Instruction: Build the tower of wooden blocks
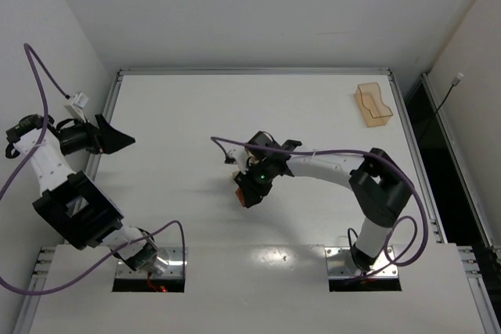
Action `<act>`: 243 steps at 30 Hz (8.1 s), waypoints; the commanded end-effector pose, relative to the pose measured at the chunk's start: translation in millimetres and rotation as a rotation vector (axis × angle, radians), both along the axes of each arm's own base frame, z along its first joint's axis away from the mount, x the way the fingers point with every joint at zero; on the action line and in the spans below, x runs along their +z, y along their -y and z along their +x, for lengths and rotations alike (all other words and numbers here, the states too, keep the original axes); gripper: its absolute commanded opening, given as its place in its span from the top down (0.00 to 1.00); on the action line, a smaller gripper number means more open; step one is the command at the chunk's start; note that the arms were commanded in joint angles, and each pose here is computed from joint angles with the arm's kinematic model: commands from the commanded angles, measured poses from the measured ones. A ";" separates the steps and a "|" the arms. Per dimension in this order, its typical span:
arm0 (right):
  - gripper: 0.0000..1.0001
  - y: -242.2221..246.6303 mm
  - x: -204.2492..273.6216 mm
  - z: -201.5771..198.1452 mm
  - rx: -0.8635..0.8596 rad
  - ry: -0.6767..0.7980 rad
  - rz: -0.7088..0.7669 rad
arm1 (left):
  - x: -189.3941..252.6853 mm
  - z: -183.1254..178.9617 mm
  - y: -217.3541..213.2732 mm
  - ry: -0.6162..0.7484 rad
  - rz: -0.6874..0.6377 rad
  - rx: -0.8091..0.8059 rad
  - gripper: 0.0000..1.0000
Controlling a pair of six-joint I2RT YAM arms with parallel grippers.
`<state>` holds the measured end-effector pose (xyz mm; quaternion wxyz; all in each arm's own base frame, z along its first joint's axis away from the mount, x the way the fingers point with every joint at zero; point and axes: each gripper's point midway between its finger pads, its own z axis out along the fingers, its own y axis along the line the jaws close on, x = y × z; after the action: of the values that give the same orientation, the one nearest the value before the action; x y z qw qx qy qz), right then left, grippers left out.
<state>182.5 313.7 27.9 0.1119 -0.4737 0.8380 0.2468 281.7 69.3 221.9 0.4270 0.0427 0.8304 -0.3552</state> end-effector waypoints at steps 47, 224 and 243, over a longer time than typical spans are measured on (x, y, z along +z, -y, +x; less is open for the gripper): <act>1.00 19.3 274.1 47.2 0.172 -0.582 0.920 | 102.2 -31.9 231.6 1.418 1.098 -0.329 0.00; 0.26 170.3 179.4 153.6 -0.685 0.071 0.440 | -181.6 66.7 216.0 -0.749 0.583 0.061 1.00; 0.25 169.9 176.5 154.3 -0.693 0.056 0.438 | -202.3 51.4 220.4 -0.813 0.556 0.085 0.58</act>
<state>330.9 142.7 201.3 0.2968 -0.1323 0.8777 0.3521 336.2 -146.4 24.3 0.0604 -0.0131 0.9946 -0.0831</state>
